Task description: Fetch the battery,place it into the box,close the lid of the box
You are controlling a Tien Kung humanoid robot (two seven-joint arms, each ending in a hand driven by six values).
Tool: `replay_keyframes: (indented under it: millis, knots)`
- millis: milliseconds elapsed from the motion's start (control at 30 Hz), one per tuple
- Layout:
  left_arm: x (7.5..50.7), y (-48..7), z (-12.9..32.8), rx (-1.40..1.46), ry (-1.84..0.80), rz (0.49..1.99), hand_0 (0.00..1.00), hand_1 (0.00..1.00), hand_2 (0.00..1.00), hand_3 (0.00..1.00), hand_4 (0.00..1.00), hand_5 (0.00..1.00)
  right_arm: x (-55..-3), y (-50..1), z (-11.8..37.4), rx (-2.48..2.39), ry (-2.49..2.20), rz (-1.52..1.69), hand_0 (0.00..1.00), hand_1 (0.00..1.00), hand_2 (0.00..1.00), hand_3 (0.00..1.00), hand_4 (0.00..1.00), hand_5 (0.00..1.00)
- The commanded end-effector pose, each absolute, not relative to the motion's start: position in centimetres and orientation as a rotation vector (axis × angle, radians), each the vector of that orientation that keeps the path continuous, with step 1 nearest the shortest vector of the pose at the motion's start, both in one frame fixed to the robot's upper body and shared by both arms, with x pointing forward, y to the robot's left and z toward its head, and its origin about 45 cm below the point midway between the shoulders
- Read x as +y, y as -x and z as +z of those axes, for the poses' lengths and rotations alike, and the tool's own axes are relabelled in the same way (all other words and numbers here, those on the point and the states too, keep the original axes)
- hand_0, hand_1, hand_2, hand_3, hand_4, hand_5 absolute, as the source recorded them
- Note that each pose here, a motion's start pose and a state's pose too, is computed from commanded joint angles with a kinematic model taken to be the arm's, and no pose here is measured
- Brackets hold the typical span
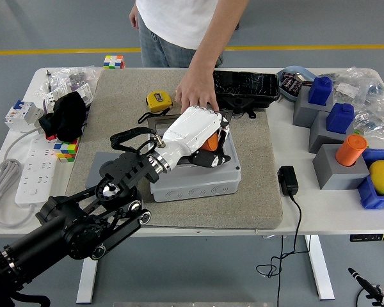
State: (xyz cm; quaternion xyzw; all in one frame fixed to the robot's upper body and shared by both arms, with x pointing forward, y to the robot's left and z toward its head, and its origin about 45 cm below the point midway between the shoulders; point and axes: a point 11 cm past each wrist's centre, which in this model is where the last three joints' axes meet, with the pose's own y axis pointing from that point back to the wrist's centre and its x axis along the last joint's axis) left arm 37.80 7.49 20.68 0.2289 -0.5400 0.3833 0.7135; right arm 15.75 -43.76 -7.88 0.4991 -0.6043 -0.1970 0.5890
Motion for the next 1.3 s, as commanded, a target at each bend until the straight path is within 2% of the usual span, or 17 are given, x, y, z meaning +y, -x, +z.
replay_keyframes:
  millis: [833, 867, 1033, 1067, 1233, 1267, 1300]
  knots:
    - [8.1, -38.0, 19.3, -1.166, -0.532, 0.853, 0.116, 0.109, 0.165, 0.170, 0.644, 0.108, -43.7, -15.8, -7.9, -1.407, -1.165, -0.461, 0.867, 0.844, 0.812, 0.852, 0.998, 0.998]
    - [8.1, -38.0, 19.2, -1.158, -0.533, 0.851, 0.123, 0.120, 0.175, 0.206, 0.784, 0.219, -43.7, -15.8, -7.9, -1.407, -1.165, -0.461, 0.868, 0.844, 0.813, 0.852, 0.998, 0.998]
    - [8.2, -38.0, 18.9, -1.130, -0.535, 0.840, 0.123, 0.120, 0.175, 0.206, 0.784, 0.219, -43.6, -15.8, -7.9, -1.406, -1.170, -0.461, 0.868, 0.844, 0.813, 0.852, 0.998, 0.998]
    - [8.2, -38.0, 18.9, -1.129, -0.534, 0.839, 0.131, 0.128, 0.176, 0.212, 0.913, 0.324, -43.6, -15.8, -7.9, -1.406, -1.170, -0.461, 0.867, 0.844, 0.813, 0.852, 0.998, 0.998]
    - [8.2, -37.9, 18.8, -1.130, -0.534, 0.834, 0.131, 0.128, 0.176, 0.212, 0.913, 0.324, -43.6, -15.8, -7.9, -1.403, -1.169, -0.462, 0.867, 0.844, 0.813, 0.852, 0.998, 0.998]
    - [8.2, -37.9, 18.8, -1.129, -0.534, 0.834, 0.141, 0.139, 0.186, 0.222, 0.986, 0.432, -43.6, -15.7, -8.0, -1.403, -1.169, -0.463, 0.867, 0.843, 0.813, 0.852, 0.998, 0.998]
    - [8.2, -37.9, 18.8, -1.127, -0.534, 0.833, 0.141, 0.139, 0.186, 0.222, 0.986, 0.432, -43.6, -15.7, -8.0, -1.403, -1.169, -0.463, 0.867, 0.843, 0.813, 0.852, 0.998, 0.998]
